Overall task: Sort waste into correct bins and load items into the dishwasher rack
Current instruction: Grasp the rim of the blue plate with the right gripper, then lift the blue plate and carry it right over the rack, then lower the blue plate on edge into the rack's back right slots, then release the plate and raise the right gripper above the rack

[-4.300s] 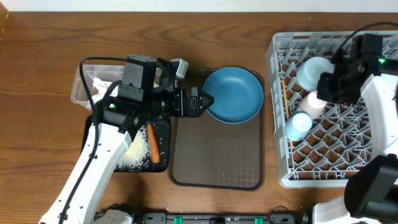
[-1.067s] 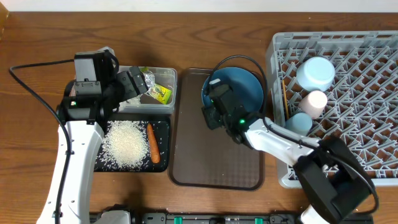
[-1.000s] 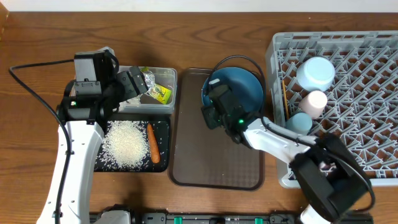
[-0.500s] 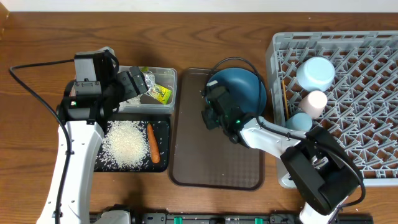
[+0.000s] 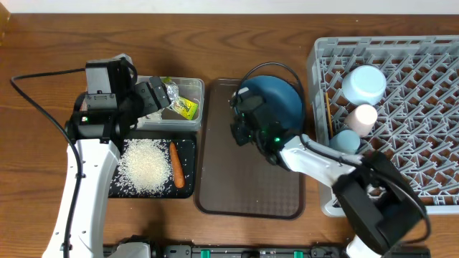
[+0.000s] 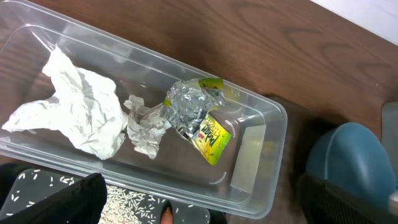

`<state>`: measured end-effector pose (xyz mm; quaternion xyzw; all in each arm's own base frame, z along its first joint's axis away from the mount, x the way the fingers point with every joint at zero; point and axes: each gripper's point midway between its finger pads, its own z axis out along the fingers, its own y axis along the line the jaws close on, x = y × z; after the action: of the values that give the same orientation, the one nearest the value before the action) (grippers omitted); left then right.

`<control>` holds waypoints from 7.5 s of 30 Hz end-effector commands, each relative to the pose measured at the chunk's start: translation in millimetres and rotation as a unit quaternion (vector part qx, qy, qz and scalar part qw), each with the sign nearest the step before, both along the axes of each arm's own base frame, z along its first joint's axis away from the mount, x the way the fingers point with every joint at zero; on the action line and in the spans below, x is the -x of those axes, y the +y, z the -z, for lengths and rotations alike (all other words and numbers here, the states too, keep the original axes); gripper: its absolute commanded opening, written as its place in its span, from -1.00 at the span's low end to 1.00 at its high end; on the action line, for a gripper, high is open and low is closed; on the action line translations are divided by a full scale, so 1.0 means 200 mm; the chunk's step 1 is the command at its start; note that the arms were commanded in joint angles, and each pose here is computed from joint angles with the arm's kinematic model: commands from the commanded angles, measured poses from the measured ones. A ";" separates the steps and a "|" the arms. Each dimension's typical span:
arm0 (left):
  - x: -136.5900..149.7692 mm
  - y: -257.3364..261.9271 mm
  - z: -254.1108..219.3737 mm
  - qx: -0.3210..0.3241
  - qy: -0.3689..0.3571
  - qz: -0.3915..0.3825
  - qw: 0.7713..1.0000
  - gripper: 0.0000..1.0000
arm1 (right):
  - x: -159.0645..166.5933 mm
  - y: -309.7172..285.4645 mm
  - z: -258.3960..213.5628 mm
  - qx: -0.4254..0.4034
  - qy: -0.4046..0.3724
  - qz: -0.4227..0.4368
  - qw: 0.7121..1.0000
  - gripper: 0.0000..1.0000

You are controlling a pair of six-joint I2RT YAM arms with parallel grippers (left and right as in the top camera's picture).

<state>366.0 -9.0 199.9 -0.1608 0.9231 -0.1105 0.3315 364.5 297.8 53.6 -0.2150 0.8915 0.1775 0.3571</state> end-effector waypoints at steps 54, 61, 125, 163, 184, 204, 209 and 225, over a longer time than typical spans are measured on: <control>0.00 0.02 0.01 -0.008 0.004 -0.005 1.000 1.00 | 0.07 -2.09 -1.26 -0.409 -0.125 0.146 0.892 -0.98; 0.00 0.02 0.01 -0.008 0.004 -0.005 1.000 1.00 | -0.02 -2.19 -1.21 -0.423 -0.132 0.151 0.884 -0.98; 0.00 0.02 0.01 -0.008 0.004 -0.005 1.000 1.00 | -0.13 -2.08 -0.97 -0.479 -0.099 0.167 0.856 -0.98; 0.00 0.02 0.01 -0.008 0.005 -0.005 1.000 1.00 | 0.27 -2.50 -0.93 -0.570 0.006 0.264 0.778 -0.49; 0.01 0.02 0.02 -0.008 0.006 -0.005 1.000 1.00 | 0.07 -2.01 -1.49 -0.453 -0.065 0.074 0.886 -0.47; 0.01 0.02 0.02 -0.008 0.006 -0.005 1.000 1.00 | 0.10 -1.49 -2.02 -0.447 -0.070 -0.061 0.890 -0.51; 0.01 0.02 0.02 -0.008 0.006 -0.005 1.000 1.00 | -0.10 -1.65 -2.08 -0.524 -0.096 0.013 0.846 -0.49; 0.01 0.02 0.02 -0.008 0.006 -0.005 1.000 1.00 | -0.52 -1.70 -1.14 -0.203 -0.099 0.220 0.949 -0.34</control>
<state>364.7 -9.0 198.8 -0.1611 0.9242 -0.1098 0.3283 458.1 -47.1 299.5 0.1380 0.7792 0.4004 0.4621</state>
